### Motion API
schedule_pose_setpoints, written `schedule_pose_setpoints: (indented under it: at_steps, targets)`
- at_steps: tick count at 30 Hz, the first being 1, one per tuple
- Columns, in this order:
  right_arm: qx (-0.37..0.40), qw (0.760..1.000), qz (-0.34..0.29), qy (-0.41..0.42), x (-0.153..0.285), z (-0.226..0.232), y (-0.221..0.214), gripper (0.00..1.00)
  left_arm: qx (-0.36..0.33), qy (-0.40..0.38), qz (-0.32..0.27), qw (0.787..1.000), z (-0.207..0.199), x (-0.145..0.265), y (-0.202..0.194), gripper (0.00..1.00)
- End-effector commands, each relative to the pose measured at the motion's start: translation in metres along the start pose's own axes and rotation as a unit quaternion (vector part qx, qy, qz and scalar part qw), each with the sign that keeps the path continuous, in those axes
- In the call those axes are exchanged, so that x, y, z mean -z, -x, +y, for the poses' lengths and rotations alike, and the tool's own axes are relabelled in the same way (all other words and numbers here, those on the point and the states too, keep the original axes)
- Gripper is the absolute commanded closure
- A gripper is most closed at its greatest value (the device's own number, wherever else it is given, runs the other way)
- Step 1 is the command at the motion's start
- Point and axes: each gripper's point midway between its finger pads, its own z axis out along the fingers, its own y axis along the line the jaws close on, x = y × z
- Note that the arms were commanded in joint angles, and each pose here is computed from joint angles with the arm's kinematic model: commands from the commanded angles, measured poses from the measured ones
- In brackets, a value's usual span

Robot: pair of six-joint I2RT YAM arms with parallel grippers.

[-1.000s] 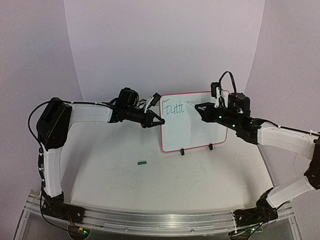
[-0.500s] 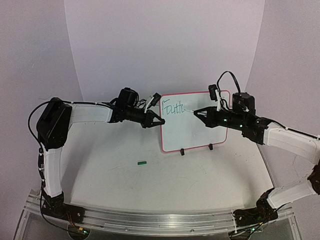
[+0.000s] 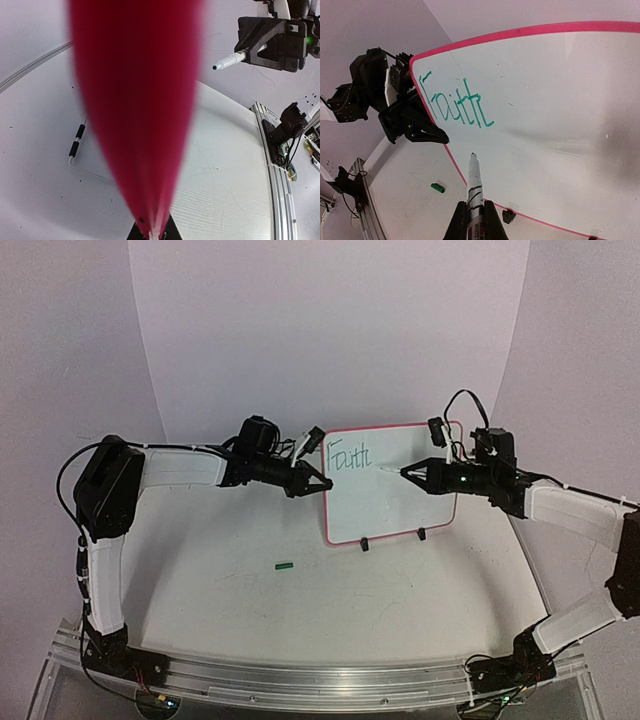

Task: Write a sentence on the whiteboard

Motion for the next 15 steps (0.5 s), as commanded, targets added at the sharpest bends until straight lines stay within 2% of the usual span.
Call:
schedule_pose_setpoints:
  at_steps: [1,15]
  targets:
    - [0.014,0.999,-0.038,0.009,-0.001,0.001,0.022,1.0,0.066,-0.019,0.103,0.992,-0.016,-0.017,-0.068,1.0]
    - [-0.004,0.995,-0.093,-0.022,-0.012,-0.022,0.055,1.0,0.063,-0.018,0.103,0.992,-0.017,-0.017,-0.067,1.0]
